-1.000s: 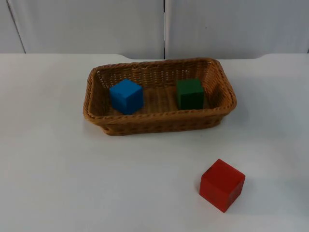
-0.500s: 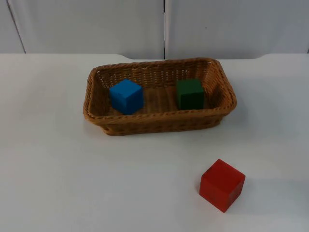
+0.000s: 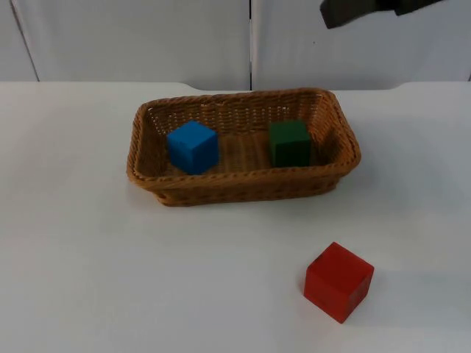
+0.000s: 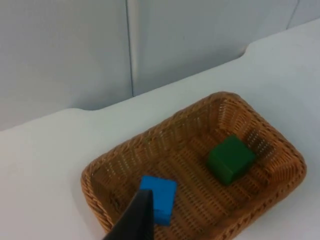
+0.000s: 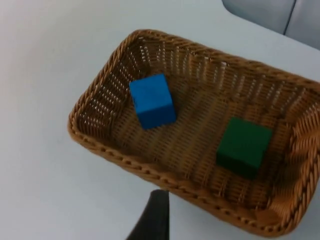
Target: Pick up one cube with each hand and place exactly two cubes into the same basket, leaving the remaining cube outside.
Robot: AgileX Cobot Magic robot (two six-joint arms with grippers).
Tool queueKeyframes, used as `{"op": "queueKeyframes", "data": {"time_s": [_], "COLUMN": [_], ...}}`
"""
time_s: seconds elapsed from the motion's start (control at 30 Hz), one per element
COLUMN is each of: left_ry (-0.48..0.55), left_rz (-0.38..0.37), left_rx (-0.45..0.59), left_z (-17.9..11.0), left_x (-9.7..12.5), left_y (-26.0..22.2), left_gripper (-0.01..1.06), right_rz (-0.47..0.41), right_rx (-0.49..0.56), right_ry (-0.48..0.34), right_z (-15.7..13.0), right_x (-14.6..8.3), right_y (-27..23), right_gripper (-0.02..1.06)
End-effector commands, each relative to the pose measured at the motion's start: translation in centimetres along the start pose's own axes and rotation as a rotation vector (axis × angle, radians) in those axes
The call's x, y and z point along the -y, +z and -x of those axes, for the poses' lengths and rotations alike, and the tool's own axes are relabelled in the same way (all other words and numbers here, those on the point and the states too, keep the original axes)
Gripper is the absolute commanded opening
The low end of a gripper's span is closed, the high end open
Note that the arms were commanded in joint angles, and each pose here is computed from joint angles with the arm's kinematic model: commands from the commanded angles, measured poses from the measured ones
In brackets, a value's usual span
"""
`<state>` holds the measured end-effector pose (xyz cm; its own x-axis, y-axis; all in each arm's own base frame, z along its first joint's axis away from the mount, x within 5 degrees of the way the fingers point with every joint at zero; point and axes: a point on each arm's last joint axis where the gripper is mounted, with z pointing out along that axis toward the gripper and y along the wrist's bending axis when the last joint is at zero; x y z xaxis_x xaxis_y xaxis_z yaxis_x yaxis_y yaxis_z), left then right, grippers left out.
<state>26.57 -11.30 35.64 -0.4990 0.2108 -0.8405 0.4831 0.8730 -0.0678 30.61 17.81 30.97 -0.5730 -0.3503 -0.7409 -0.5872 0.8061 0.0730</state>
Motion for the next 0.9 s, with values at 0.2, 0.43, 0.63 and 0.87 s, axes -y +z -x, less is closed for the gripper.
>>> {"op": "queueKeyframes", "data": {"time_s": [0.2, 0.43, 0.63, 0.87], "left_ry": [0.045, 0.057, 0.057, 0.052], "left_rz": [-0.04, -0.048, -0.036, -0.023], "left_rx": [-0.008, 0.011, 0.007, 0.024], "left_z": [-0.1, -0.8, -3.6, -8.4], "left_x": [0.9, 1.4, 1.5, 1.9], "left_y": [-3.3, -5.7, -6.6, -8.6], "left_gripper": [1.05, 1.05, 1.05, 1.05], "right_rz": [0.006, -0.002, -0.005, -0.006], "right_rx": [0.028, 0.057, 0.086, 0.14], "right_ry": [0.027, 0.026, 0.023, 0.014], "right_z": [-2.4, -4.1, -5.2, -6.7], "right_x": [-0.6, -0.9, -1.2, -1.8], "right_y": [-2.4, -4.6, -6.4, -9.4], "right_gripper": [0.82, 0.82, 0.82, 0.82]}}
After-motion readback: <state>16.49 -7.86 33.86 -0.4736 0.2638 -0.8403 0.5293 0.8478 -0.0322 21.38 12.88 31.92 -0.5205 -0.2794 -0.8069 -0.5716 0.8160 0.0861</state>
